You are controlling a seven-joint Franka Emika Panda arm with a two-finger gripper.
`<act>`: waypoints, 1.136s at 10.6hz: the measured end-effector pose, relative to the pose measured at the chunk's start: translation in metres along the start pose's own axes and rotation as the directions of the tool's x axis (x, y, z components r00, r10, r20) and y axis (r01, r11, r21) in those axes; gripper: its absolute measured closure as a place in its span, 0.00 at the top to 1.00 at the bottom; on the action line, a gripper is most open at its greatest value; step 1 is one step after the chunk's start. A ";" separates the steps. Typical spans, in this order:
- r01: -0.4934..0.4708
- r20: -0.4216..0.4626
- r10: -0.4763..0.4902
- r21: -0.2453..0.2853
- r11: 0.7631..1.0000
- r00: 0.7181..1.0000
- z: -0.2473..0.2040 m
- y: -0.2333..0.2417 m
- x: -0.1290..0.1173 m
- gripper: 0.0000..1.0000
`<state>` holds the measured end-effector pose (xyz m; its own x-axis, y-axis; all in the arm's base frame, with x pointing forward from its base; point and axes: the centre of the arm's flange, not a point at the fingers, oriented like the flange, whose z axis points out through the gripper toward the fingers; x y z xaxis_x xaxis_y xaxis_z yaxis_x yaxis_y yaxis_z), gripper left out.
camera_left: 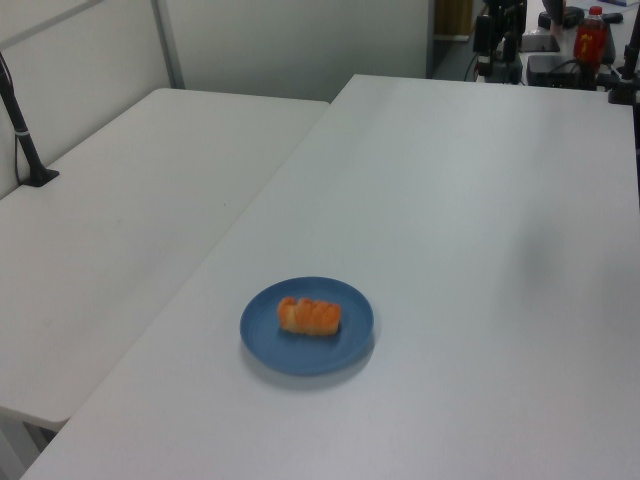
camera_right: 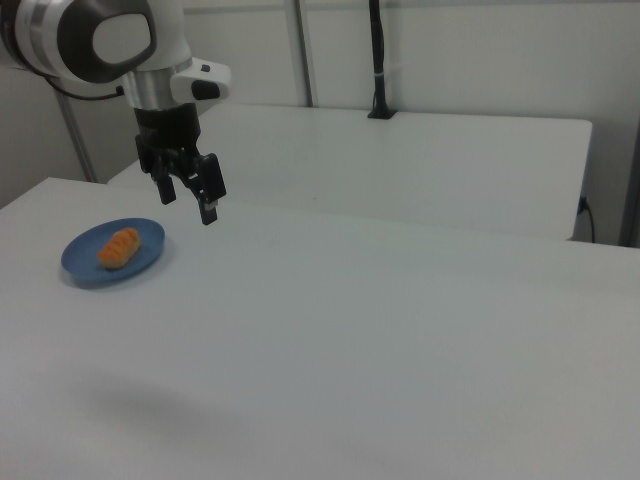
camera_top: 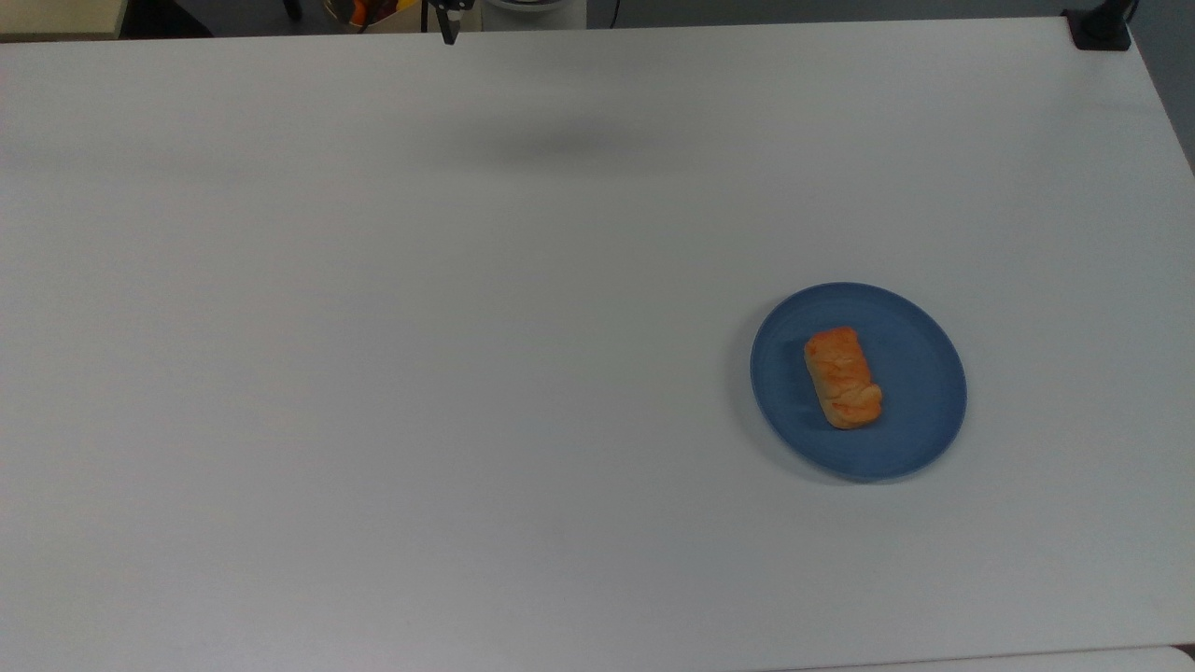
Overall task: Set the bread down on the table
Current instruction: 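Move the gripper over the orange bread roll on the blue plate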
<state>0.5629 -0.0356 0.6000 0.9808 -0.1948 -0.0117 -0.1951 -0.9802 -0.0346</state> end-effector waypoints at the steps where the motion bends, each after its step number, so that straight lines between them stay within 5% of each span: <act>1: 0.000 0.000 0.000 0.000 1.000 1.000 0.000 0.000 0.000 1.00; 12: 0.019 -0.037 -0.019 0.007 1.000 0.999 0.023 -0.015 0.022 1.00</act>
<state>0.5870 -0.0243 0.5772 0.9838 -0.1772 0.0257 -0.1761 -0.9835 -0.0420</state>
